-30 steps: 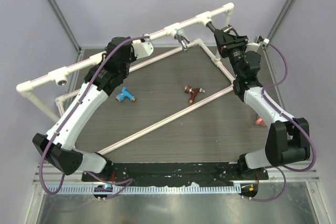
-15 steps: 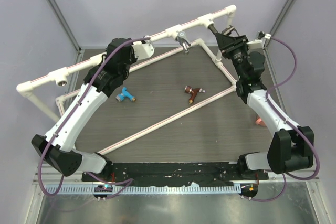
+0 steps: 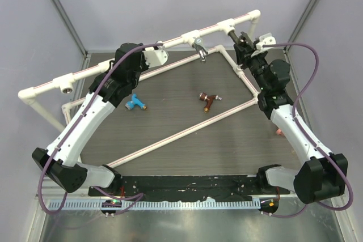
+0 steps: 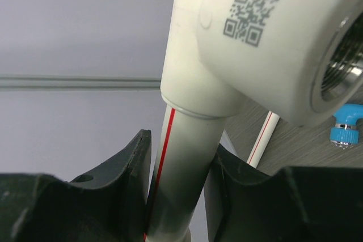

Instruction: Install the water faucets

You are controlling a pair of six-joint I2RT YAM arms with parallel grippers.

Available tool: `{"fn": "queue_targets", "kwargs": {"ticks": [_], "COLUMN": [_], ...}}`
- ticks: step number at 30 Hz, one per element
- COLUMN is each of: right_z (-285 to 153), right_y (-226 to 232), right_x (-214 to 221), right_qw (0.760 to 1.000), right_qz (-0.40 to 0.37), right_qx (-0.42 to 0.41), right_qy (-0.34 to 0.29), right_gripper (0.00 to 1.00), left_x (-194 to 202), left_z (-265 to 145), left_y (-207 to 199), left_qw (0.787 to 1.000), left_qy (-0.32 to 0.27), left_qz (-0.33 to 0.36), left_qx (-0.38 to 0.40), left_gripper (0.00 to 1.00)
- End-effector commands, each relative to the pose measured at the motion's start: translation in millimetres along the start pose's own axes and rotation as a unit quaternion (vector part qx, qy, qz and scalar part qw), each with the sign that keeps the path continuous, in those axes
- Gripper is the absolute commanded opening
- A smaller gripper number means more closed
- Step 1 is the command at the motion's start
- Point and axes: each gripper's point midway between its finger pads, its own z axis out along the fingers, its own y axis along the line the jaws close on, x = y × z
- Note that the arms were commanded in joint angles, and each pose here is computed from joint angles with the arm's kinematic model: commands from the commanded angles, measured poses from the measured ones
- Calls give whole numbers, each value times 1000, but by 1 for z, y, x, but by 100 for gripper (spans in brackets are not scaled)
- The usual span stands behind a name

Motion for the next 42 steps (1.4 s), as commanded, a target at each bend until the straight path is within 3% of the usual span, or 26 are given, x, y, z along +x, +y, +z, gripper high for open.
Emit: {"fn": "queue_targets", "kwargs": {"ticks": [1,4,12,19,23,30,31,37,42], "right_z": [2,5,16,19,19,20,20,23,23], "right_y": [8,11,23,24,21,15,15,17,12], "right_x": [4,1,-16,-13,-13,-9,-9,-7,-10], "right_qw": [987,989,999,974,940,851,829,747,704], "right_qz": [-160,-146,13,214,328,512,546,654,697], "right_qx": [-22,-18,-21,10,28,61,61,53,59], "right_qy": [3,-3,-46,-70,-88,-101,-104,-110,-120], "right_gripper": [1,1,1,1,1,1,1,1,1], "left_x": [-22,-24,-26,-28,-29,-30,-31,-31,-31], "left_z": [-27,-29,-33,-35,-37,-37,-37,-37,-37], "left_y": [4,4,4,3,3,3,2,2,2], "left_qw": [991,990,990,989,989,989,989,989,989], "left_qy": [-66,-74,-79,-85,-86,-88,-88,-87,-88], "left_qz": [-117,-119,-119,-119,-119,-118,-118,-117,-117], "left_qx": [-1,3,3,6,6,6,6,7,7], "left_gripper": [0,0,0,0,0,0,0,0,0]}}
